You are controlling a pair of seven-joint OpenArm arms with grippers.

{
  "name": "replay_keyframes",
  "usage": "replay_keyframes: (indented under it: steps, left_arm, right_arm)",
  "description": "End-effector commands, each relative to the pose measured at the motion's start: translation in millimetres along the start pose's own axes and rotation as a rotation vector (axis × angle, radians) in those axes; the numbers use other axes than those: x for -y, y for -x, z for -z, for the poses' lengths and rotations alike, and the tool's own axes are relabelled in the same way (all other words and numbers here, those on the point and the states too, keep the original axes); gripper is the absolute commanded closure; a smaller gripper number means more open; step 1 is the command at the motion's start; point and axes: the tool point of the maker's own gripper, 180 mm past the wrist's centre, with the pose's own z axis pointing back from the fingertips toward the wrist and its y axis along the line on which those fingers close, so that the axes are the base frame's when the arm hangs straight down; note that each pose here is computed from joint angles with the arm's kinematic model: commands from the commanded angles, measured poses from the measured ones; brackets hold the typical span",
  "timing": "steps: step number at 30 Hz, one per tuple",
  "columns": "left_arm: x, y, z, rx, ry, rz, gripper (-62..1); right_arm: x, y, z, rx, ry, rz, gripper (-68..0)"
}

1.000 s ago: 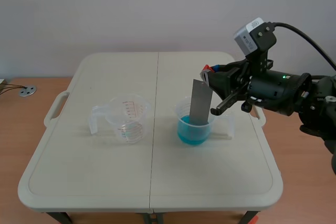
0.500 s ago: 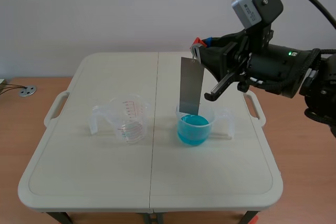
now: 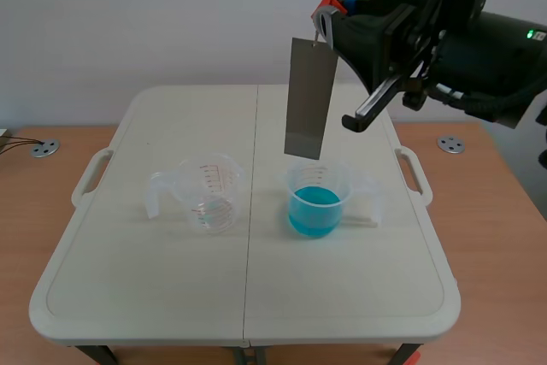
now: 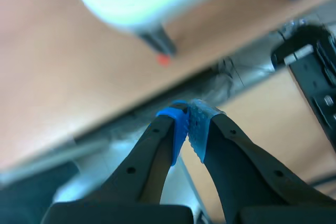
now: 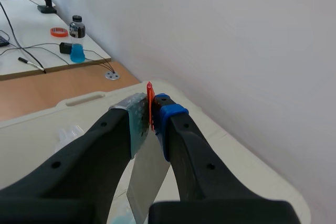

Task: Hold the metal plate by the orange handle, dip it into the blue solution, take it out and point at it, then put the plate back in the beaker on the left.
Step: 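Raise the plate and point at it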

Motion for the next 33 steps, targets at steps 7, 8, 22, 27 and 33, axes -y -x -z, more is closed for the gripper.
replay_keyframes:
  steps: [7,8,22,27,33]
  left_arm:
    - [-44,-66,24,0.17,-0.069,0.098,-1.6]
    - [-49,-75,27,0.192,-0.083,0.102,-1.6]
    - [-50,-189,61,0.446,-0.02,0.17,-1.6]
    - [-22,-224,71,0.515,0.055,0.207,-1.6]
    - [8,-250,79,0.547,0.134,0.257,-1.6]
  right_arm:
    - [4,-29.9,-2,0.068,0.0,-0.046,-1.3]
    - [3,-31.3,-2,0.07,-0.001,-0.05,-1.3]
    - [2,-38.1,-2,0.085,-0.004,-0.064,-1.3]
    - [2,-38.1,-2,0.085,-0.004,-0.064,-1.3]
    - [2,-38.1,-2,0.085,-0.004,-0.064,-1.3]
